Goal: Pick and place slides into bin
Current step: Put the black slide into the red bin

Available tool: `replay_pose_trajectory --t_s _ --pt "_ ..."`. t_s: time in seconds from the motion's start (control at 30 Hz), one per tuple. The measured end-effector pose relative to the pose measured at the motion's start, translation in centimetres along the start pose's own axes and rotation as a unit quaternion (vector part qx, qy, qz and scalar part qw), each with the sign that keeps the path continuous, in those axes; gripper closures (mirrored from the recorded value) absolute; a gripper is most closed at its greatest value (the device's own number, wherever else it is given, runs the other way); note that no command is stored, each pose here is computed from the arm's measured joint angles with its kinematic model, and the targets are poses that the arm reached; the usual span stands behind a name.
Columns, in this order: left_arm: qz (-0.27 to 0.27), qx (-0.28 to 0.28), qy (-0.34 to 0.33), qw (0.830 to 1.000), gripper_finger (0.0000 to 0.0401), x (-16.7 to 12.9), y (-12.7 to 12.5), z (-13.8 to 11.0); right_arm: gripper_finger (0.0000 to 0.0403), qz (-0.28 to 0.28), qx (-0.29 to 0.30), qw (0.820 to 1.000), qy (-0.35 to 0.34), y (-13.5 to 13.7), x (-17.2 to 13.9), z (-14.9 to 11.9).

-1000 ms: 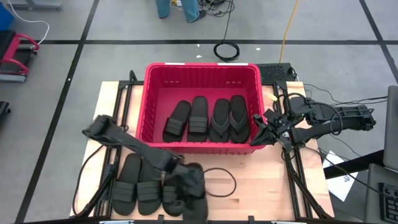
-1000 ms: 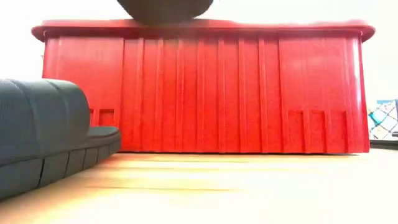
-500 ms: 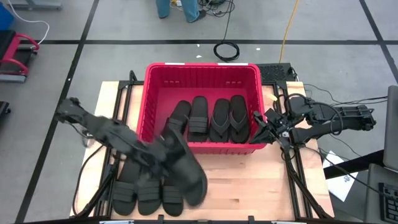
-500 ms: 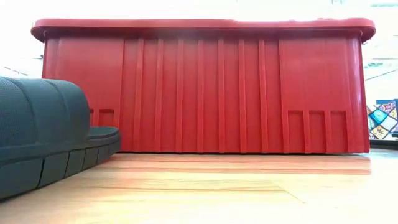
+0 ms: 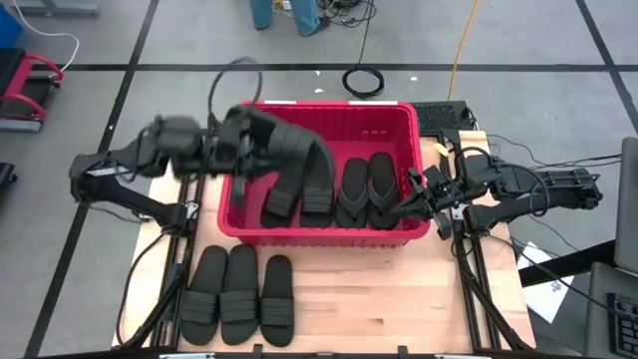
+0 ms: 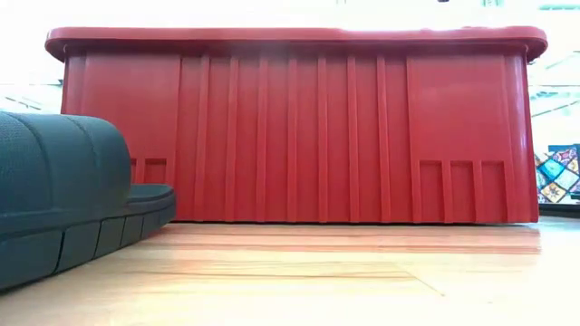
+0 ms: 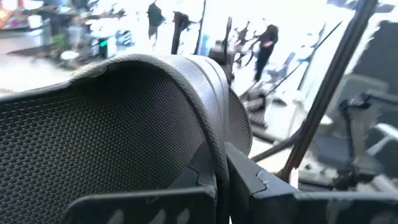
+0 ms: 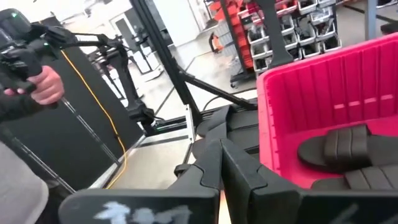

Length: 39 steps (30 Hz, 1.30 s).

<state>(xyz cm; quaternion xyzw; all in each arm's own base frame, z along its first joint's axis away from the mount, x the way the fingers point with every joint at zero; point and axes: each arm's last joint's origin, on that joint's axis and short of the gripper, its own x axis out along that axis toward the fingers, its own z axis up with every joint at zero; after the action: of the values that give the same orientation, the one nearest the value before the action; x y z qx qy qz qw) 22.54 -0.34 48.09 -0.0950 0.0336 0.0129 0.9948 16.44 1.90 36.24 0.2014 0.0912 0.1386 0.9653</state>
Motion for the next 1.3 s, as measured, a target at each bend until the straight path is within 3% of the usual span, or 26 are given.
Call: replay_pose_trajectory --t_s 0.23,0.47,0.67,0.93,1.13,1.3 --pt "-0.056 -0.004 0.023 0.998 0.04 5.3 6.9 1.4 0.0403 -0.001 -0.058 0.998 0.004 0.0 0.0 -0.1" --pt "-0.122 -0.035 0.146 0.981 0.04 12.3 12.5 1.0 0.0403 -0.041 -0.159 0.986 -0.008 -0.4 -0.1 0.1" --pt "-0.186 -0.038 0.216 0.958 0.04 15.7 14.5 -0.1 0.0403 -0.085 -0.189 0.978 -0.021 -0.8 -0.5 0.4" --pt "-0.212 -0.039 0.255 0.943 0.0401 17.7 18.0 -3.4 0.0403 -0.186 -0.182 0.964 -0.056 -1.4 -0.9 0.9" --pt "-0.231 -0.02 0.289 0.929 0.0401 17.6 18.1 -4.8 0.0403 -0.247 -0.146 0.955 -0.081 -1.7 -1.0 1.1" --pt "-0.248 -0.013 0.324 0.913 0.0401 16.9 17.5 -5.6 0.0397 -0.255 -0.121 0.954 -0.101 -1.9 -0.5 1.4"
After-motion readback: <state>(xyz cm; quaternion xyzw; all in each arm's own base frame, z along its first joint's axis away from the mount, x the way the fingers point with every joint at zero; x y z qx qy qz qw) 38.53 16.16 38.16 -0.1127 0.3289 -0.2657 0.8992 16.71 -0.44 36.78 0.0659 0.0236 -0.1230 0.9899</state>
